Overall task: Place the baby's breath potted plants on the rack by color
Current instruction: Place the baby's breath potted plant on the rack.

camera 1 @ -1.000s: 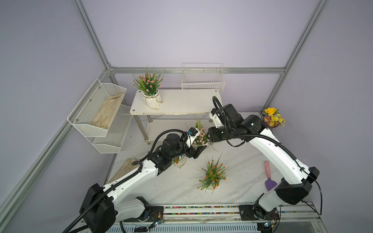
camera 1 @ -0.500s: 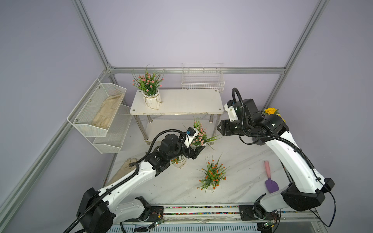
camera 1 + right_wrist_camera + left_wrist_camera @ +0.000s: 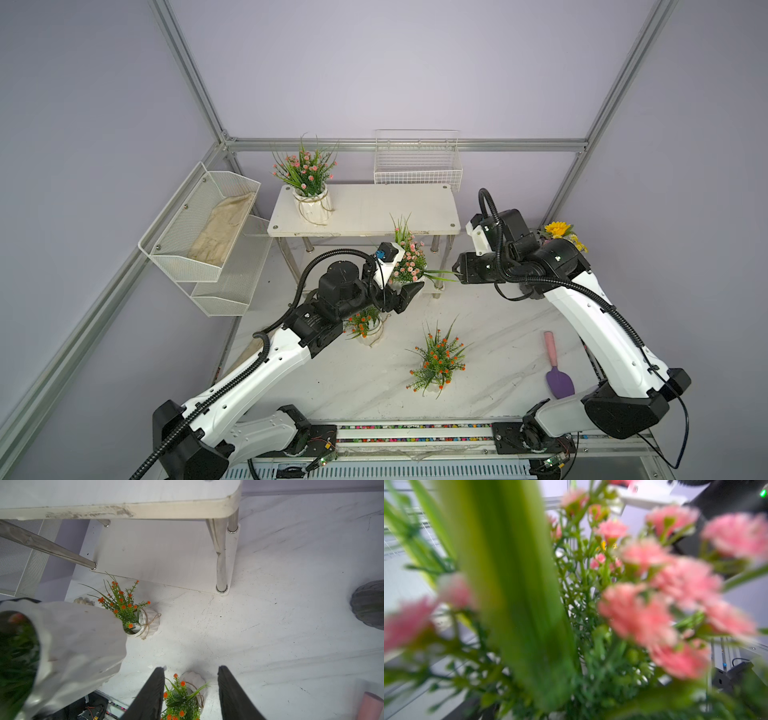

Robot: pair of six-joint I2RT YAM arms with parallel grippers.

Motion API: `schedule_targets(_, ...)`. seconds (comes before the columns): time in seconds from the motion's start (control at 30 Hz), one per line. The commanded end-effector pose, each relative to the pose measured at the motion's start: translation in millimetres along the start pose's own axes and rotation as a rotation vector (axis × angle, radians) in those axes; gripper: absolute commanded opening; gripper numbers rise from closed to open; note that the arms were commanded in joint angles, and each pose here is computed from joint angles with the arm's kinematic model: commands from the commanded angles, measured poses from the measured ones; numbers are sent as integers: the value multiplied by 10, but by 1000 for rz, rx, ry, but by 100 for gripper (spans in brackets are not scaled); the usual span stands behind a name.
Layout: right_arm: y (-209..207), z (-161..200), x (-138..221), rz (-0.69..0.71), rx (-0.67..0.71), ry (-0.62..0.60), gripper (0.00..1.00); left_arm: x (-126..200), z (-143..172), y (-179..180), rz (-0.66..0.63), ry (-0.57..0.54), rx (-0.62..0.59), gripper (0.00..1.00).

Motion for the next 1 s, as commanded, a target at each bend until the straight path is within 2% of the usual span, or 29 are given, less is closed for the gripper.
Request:
schedule_targets(0.0, -5, -18, 95, -36, 0, -31, 46, 215, -724, 149, -74, -189, -29, 2)
schedule_targets(0.3, -75, 115, -10, -49, -12, 3, 46, 121, -1087, 290, -124, -241, -64, 0)
schedule_targets(0.47, -98, 168, -83, -47, -18, 28, 46, 9, -1265, 450, -195, -260, -80, 0)
schedule_targets(0.67, -139, 237, 20, -62, -24, 15, 46, -109, -1434, 636, -246, -284, -95, 0)
schedule_targets(0.77, -157, 258, 41, -63, -29, 13, 46, -146, -1501, 737, -269, -299, -96, 0)
schedule_targets(0.97, -181, 312, 42, -67, -39, 22, 46, -372, -1445, 1000, -319, -304, -70, 0)
Point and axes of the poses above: each gripper's point midway between its finger pads, its own x axis back along the fingers, its own y axis along the line the jaws close on, z = x × y, the point moved 4 cm from there along x, back along the fingers, and after that the axes turned 10 degrees about -x, right-handed, at the moved point
